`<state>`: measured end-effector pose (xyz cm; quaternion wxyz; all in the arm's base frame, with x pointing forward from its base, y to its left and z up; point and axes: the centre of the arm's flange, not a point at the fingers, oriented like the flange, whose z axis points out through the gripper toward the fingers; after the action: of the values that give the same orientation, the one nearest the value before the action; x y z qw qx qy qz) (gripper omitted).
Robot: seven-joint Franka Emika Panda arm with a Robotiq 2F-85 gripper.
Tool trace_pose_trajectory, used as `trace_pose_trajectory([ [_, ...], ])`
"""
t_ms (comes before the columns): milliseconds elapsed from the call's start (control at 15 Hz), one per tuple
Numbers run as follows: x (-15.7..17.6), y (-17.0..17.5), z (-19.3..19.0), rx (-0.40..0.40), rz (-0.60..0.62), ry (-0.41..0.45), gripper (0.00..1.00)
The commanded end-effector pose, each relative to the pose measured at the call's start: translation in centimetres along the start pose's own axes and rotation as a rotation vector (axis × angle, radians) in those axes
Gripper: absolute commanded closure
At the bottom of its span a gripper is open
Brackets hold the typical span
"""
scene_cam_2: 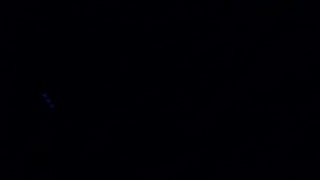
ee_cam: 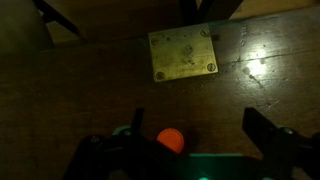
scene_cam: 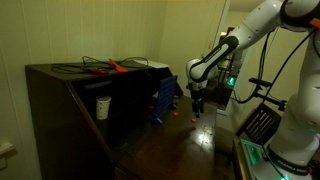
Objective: Pick up one orange circular object and put in the blue frame
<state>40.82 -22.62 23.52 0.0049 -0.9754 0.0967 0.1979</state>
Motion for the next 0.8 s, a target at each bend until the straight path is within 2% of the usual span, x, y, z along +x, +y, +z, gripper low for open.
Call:
trace_pose_trajectory([
  [0,3.9,0.3,0.9,-0.006,-0.050,-0.005,0.00],
  [333,5.5,0.3,1.4,-0.024,-0.095,-0.011,0.00],
  [600,5.4,0.8,2.0,-0.023,-0.122,-0.021,0.00],
  [667,5.4,0.9,2.2,-0.020,-0.127,-0.022,0.05],
  [733,5.4,0.9,2.3,-0.021,-0.132,-0.021,0.20],
])
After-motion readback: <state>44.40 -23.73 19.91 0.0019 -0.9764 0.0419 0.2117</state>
